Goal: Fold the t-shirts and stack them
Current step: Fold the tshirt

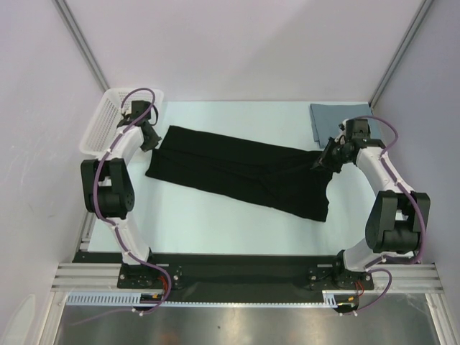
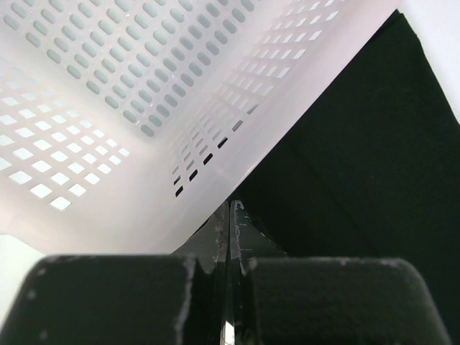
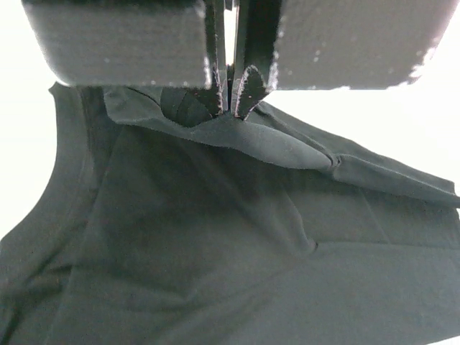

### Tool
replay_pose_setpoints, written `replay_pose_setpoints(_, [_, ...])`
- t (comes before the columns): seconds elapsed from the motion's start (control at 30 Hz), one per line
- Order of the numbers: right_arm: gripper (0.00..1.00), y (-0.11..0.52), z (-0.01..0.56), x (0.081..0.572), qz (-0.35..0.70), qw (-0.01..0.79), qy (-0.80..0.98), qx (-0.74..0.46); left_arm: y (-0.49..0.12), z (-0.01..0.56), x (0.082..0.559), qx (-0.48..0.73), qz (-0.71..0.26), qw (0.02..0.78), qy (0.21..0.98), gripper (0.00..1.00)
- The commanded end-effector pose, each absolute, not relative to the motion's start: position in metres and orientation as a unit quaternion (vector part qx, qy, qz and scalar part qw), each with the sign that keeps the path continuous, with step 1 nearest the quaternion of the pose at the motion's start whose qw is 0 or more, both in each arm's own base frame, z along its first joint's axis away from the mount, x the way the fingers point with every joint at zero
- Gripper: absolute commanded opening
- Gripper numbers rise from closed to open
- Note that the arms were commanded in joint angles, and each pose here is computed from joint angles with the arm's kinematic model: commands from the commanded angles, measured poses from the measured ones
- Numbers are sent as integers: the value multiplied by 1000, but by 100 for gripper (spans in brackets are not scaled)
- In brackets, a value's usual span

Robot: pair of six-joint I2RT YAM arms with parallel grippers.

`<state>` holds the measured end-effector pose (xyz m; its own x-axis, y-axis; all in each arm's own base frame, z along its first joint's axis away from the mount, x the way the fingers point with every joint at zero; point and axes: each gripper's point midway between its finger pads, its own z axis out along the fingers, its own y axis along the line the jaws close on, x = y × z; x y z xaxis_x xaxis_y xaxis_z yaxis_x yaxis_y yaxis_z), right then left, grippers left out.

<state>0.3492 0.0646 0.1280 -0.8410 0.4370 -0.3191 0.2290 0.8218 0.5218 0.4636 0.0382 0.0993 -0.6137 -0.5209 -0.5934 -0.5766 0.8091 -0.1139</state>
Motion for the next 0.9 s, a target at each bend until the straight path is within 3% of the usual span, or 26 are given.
replay_pose_setpoints(0.0, [0,63,147,374,248,255,919,171,61,115,473,-306,89,338,885,0])
replay_pose_setpoints(0.5, [2,62,130,381,236,233,927,178,64,106,485,-305,99,334,886,1])
replay_pose_setpoints(0.7, [12,51,104,390,207,214,933,202,64,110,489,-283,104,348,888,34])
replay_pose_setpoints(0.87, [16,35,93,401,157,212,940,215,60,149,497,-252,121,367,887,36])
